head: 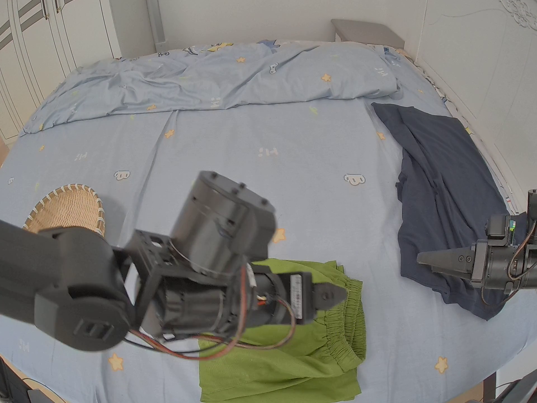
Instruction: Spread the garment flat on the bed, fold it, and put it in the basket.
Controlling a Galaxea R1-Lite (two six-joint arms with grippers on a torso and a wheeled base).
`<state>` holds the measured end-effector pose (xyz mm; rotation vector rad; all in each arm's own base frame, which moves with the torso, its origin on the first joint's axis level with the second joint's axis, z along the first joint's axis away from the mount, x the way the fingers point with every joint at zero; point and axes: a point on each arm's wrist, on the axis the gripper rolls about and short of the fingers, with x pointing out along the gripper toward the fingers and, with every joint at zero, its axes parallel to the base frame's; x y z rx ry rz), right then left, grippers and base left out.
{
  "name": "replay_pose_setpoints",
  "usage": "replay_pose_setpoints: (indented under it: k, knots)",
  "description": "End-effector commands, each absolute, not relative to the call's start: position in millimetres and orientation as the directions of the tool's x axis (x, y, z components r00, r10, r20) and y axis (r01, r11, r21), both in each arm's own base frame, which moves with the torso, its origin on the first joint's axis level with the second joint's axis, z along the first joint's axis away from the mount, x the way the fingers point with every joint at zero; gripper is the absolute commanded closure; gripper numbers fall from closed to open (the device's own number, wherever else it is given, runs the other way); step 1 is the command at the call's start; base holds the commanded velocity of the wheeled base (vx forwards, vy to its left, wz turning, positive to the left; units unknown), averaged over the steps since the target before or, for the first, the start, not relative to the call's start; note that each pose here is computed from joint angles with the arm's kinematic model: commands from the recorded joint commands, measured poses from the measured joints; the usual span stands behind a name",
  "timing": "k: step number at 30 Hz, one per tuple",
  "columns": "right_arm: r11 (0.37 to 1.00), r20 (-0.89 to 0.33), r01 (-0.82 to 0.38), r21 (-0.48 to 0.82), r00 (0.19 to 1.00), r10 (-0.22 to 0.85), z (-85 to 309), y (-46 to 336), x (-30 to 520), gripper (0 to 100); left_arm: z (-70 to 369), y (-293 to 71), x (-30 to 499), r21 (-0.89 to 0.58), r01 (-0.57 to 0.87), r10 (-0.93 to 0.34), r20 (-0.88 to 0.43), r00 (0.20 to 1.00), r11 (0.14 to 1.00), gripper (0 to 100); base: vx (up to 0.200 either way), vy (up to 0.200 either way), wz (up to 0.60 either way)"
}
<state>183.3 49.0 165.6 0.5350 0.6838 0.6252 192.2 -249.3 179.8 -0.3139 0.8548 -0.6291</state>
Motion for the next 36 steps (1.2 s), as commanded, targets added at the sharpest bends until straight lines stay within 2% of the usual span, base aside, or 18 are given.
replay_pose_setpoints:
  k: [1,3,4,5,7,12,14,15,16,20,27,33,36]
  knots:
    - [0.664,-0.418,-0.394,0.635,0.548,0.725,163.0,63.5,177.8,0,203.2,-183.1,208.6,-0.588,0.31,-0.648,-0.541,0.536,0.747,0,0.0,0.0,0.0]
    - [0.659,-0.434,-0.396,0.639,0.522,0.734,161.7,67.3,175.5,0,199.8,-147.8,214.4,-0.649,0.271,-0.679,-0.534,0.504,0.711,0,0.0,0.0,0.0]
    - [0.66,-0.434,-0.396,0.639,0.522,0.734,161.9,67.4,175.1,0,198.5,-145.8,214.6,-0.652,0.267,-0.681,-0.535,0.499,0.709,0,0.0,0.0,0.0]
    - [0.652,-0.445,-0.403,0.642,0.497,0.745,162.2,71.5,172.6,0,180.7,-121.5,216.8,-0.694,0.217,-0.702,-0.556,0.446,0.687,0,0.0,0.0,0.0]
    - [0.645,-0.458,-0.41,0.645,0.468,0.756,161.3,75.9,169.0,0,161.0,-99.6,216.1,-0.726,0.153,-0.713,-0.573,0.404,0.67,0,0.0,0.0,0.0]
    - [0.635,-0.472,-0.421,0.648,0.432,0.768,158.4,81.1,165.2,0,105.8,-63.5,230.0,-0.714,0.08,-0.68,-0.617,0.397,0.695,0,0.0,0.0,0.0]
    - [0.635,-0.472,-0.421,0.648,0.432,0.768,158.4,81.1,165.2,0,105.8,-63.5,230.0,-0.714,0.08,-0.68,-0.617,0.397,0.695,0,0.0,0.0,0.0]
    - [0.631,-0.473,-0.426,0.649,0.425,0.772,157.9,82.7,164.6,0,78.4,-60.8,233.0,-0.684,0.108,-0.668,-0.646,0.37,0.721,0,0.0,0.0,0.0]
    - [0.632,-0.475,-0.424,0.649,0.423,0.772,157.2,82.7,164.6,0,69.6,-61.9,232.8,-0.677,0.116,-0.667,-0.656,0.353,0.727,0,0.0,0.0,0.0]
    - [0.63,-0.476,-0.426,0.649,0.419,0.773,156.8,83.4,164.0,0,54.2,-71.2,235.0,-0.672,0.142,-0.676,-0.665,0.318,0.727,0,0.0,0.0,0.0]
    - [0.63,-0.475,-0.427,0.649,0.42,0.774,156.8,83.5,164.4,0,27.5,-103.7,235.9,-0.674,0.203,-0.704,-0.675,0.223,0.711,0,0.0,0.0,0.0]
    - [0.63,-0.475,-0.427,0.649,0.42,0.774,156.3,83.6,164.6,0,17.6,-118.6,242.8,-0.695,0.225,-0.73,-0.637,0.246,0.683,0,0.0,0.0,0.0]
    - [0.631,-0.475,-0.426,0.649,0.421,0.773,156.3,83.4,164.7,0,20.2,-131.4,241.9,-0.741,0.207,-0.765,-0.584,0.272,0.639,0,0.0,0.0,0.0]
